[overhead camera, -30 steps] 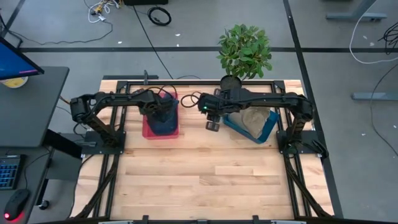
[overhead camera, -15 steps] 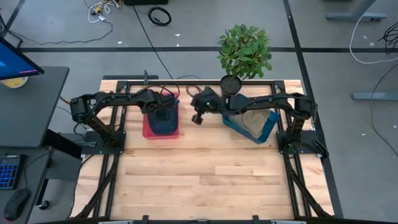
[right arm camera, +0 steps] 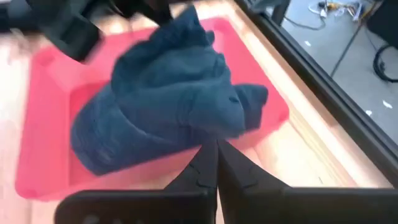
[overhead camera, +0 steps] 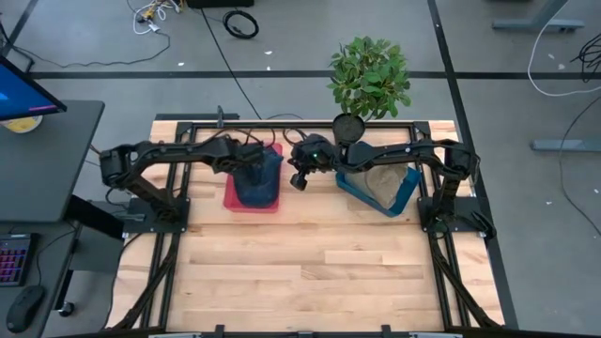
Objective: Pick & Place hat
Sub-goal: Put the blue cap into the red bin, then return to Home Position
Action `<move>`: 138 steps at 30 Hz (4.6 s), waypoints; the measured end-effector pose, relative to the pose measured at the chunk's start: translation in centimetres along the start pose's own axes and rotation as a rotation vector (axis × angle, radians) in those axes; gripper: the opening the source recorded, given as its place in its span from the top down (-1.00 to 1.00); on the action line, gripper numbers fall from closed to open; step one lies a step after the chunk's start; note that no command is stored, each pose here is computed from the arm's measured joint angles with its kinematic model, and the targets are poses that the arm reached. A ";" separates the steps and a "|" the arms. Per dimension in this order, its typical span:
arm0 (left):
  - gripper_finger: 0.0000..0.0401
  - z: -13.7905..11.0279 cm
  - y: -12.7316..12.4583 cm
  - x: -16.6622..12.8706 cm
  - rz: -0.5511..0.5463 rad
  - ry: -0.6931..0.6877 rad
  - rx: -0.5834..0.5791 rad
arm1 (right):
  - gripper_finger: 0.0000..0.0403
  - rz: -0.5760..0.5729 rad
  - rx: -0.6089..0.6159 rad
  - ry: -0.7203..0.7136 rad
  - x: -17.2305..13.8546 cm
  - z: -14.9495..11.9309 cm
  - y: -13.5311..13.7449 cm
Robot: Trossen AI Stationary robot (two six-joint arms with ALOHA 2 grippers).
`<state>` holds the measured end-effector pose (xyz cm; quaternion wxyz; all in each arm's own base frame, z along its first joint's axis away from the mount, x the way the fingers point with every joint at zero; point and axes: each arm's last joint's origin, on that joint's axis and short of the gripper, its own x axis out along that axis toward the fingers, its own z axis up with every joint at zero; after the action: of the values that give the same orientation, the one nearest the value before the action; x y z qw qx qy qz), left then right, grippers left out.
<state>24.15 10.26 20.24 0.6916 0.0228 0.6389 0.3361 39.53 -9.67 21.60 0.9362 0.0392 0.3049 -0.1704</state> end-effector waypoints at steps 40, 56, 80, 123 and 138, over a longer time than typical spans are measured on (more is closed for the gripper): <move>0.99 4.8 -4.0 1.2 -0.127 -0.350 -0.174 | 0.99 -0.224 -0.080 0.236 -14.0 0.0 3.6; 0.99 -2.7 1.6 -13.7 -0.281 -0.810 -0.266 | 0.94 -0.149 -0.085 0.111 -21.7 0.8 3.3; 0.99 -12.5 3.7 -14.6 -0.471 -1.254 -0.378 | 0.93 0.138 0.074 -0.481 -32.7 -8.7 -1.6; 0.99 -18.3 0.9 -5.9 -0.507 -1.431 -0.337 | 0.93 0.184 0.130 -0.625 -27.5 -19.0 -2.1; 0.99 -17.5 -2.6 -2.4 -0.613 -1.570 -0.118 | 0.93 0.224 0.085 -0.627 -23.4 -21.8 -1.0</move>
<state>9.63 0.07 17.92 0.9955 0.0394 -0.0679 0.0531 9.38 0.20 17.65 0.9949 0.0569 -0.0115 -0.0829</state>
